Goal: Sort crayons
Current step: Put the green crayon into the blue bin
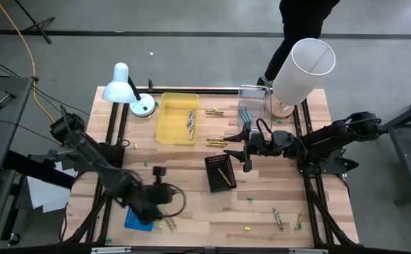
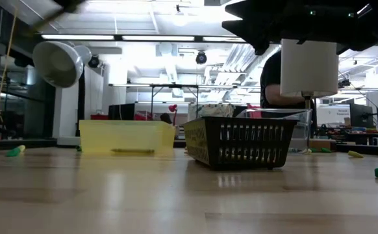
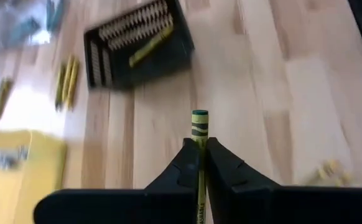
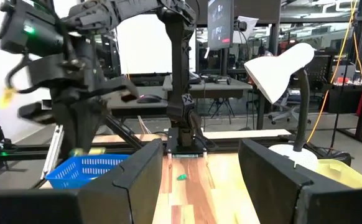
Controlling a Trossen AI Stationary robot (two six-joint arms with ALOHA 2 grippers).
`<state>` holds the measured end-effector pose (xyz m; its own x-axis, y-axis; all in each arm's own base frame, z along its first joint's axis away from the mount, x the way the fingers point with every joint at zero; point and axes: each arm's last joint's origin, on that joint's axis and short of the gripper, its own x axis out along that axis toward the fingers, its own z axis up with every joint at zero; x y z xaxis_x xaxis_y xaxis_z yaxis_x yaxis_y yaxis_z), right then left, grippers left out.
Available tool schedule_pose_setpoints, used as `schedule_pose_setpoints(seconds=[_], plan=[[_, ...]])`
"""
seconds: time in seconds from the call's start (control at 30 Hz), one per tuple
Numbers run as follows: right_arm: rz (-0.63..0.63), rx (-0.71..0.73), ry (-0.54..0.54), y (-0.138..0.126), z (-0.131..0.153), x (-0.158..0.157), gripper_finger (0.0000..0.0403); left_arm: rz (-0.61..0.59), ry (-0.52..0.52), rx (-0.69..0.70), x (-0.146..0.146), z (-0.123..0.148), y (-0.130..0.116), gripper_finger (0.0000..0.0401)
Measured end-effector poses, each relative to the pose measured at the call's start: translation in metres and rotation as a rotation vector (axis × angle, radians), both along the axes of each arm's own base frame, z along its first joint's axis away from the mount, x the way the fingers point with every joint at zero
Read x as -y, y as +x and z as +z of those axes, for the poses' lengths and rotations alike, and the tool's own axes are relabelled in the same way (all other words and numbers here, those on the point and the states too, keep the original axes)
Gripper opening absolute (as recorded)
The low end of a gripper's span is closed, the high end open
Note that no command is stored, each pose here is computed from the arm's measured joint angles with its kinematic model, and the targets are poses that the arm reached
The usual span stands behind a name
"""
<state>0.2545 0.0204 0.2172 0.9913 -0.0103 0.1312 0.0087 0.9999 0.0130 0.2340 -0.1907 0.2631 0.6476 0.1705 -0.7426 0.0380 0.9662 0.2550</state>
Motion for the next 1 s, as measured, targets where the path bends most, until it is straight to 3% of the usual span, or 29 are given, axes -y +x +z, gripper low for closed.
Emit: schedule_pose_setpoints(seconds=[0.17,0.33,0.47,0.8,1.0], plan=[[0.0,0.002,0.0,0.0,0.0,0.0,0.0204,0.019,0.022,-0.179,0.007,-0.006,-0.038,0.0],[-0.003,0.022,-0.018,0.0,0.002,0.0,0.0204,-0.194,0.059,-0.394,0.031,-0.026,-0.053,0.0],[-0.004,0.032,-0.022,-0.001,0.003,0.0,0.0204,-0.374,0.12,-0.557,0.052,-0.046,-0.051,0.0],[-0.004,0.032,-0.02,0.0,0.003,0.0,0.0204,-0.597,0.412,-0.856,0.077,-0.067,-0.041,0.0],[-0.004,0.032,-0.023,0.0,0.003,0.0,0.0204,-0.653,0.386,-0.871,0.082,-0.064,-0.038,0.0]])
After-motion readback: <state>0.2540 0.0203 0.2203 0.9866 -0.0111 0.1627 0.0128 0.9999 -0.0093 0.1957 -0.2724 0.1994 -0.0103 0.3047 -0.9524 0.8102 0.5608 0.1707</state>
